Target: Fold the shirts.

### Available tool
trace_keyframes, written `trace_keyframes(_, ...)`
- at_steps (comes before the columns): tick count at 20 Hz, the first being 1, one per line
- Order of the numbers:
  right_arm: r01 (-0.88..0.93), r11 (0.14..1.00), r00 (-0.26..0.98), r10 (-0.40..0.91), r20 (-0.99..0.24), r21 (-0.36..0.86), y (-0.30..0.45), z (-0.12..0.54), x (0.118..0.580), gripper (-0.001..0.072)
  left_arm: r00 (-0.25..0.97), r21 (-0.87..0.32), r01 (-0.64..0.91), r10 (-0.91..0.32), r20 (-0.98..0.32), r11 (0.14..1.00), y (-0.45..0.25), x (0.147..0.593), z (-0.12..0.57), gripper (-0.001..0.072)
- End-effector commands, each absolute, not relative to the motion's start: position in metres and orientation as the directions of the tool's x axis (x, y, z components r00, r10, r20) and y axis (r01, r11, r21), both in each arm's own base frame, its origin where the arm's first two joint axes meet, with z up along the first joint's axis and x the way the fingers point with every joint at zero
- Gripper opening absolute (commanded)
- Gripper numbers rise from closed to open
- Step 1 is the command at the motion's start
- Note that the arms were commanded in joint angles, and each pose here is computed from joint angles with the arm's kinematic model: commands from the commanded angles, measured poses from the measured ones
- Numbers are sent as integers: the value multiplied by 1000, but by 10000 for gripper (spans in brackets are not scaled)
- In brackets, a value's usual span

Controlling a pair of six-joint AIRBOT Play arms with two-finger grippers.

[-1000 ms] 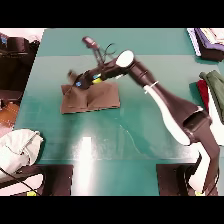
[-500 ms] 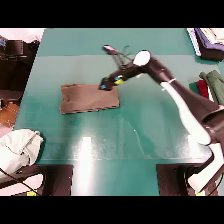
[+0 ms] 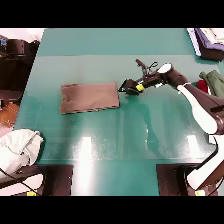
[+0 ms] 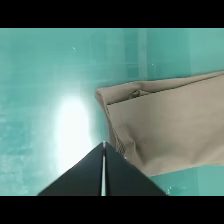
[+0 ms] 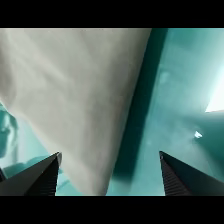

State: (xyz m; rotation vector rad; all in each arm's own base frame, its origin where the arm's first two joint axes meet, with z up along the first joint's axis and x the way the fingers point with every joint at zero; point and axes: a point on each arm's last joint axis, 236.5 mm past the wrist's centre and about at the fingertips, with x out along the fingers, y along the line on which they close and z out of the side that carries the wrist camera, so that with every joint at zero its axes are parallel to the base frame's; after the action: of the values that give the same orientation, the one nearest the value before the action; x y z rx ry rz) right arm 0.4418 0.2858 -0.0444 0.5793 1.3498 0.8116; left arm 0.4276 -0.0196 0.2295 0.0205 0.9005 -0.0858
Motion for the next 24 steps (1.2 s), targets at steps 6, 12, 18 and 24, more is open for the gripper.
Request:
trace_keyframes(6,-218,540,-39,827,-560,813,382,-58,440,554,607,-19,94,-72,-792,995,-21,425,227,32)
trace_keyframes(12,-375,489,-8,848,-531,787,389,-7,458,11,594,-19,95,-72,-801,995,-21,422,225,32)
trace_keyframes(18,-371,706,307,707,-638,604,217,67,538,11,594,-42,108,-98,-798,993,-27,422,226,32)
trace_keyframes(24,-122,885,637,418,-648,450,-19,122,571,10,579,-162,180,-238,-780,970,-61,419,230,32)
